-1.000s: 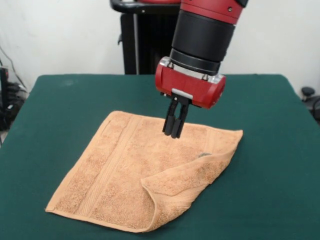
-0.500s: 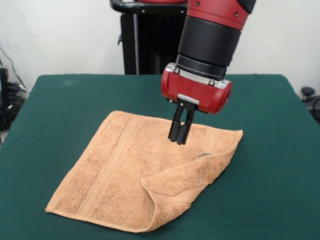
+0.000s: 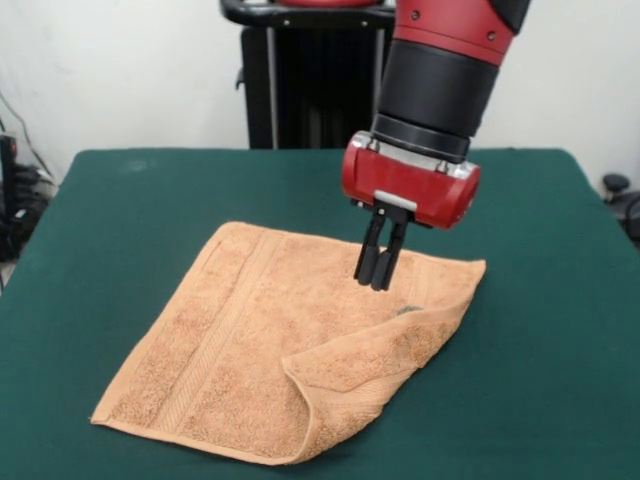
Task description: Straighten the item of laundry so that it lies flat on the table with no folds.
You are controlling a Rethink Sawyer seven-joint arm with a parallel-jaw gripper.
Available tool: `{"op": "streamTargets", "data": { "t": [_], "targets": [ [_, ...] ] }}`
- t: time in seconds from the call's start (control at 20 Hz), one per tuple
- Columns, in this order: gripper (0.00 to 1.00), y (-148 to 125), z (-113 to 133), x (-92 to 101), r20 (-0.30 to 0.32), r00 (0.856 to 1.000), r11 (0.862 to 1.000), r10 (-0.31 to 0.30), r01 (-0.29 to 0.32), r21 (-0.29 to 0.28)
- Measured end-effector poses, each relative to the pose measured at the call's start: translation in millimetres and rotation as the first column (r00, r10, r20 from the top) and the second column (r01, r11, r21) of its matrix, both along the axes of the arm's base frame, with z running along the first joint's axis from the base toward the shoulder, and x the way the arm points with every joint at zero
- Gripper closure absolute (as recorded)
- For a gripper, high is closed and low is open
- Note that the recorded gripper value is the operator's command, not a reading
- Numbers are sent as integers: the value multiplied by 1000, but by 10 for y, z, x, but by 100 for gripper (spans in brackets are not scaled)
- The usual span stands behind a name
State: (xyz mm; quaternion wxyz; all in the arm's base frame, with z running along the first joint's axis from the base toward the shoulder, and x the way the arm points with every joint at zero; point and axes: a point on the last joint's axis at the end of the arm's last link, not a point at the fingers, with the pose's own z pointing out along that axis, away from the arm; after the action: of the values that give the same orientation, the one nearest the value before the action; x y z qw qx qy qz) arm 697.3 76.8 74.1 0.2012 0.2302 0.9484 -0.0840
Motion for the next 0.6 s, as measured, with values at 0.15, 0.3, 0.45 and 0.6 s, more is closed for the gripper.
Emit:
{"op": "streamTargets", "data": {
  "t": [0.15,0.3,0.45,0.6],
  "targets": [
    [100,-15,-61,-88,-5,1000,1000,-5,5,-2],
    [100,-18,-127,-180,-10,1000,1000,-8,8,-4],
    [100,-14,-180,-244,-13,1000,1000,-9,9,-3],
    [100,-12,-235,-298,-17,1000,1000,-10,10,-4]
  ]
}}
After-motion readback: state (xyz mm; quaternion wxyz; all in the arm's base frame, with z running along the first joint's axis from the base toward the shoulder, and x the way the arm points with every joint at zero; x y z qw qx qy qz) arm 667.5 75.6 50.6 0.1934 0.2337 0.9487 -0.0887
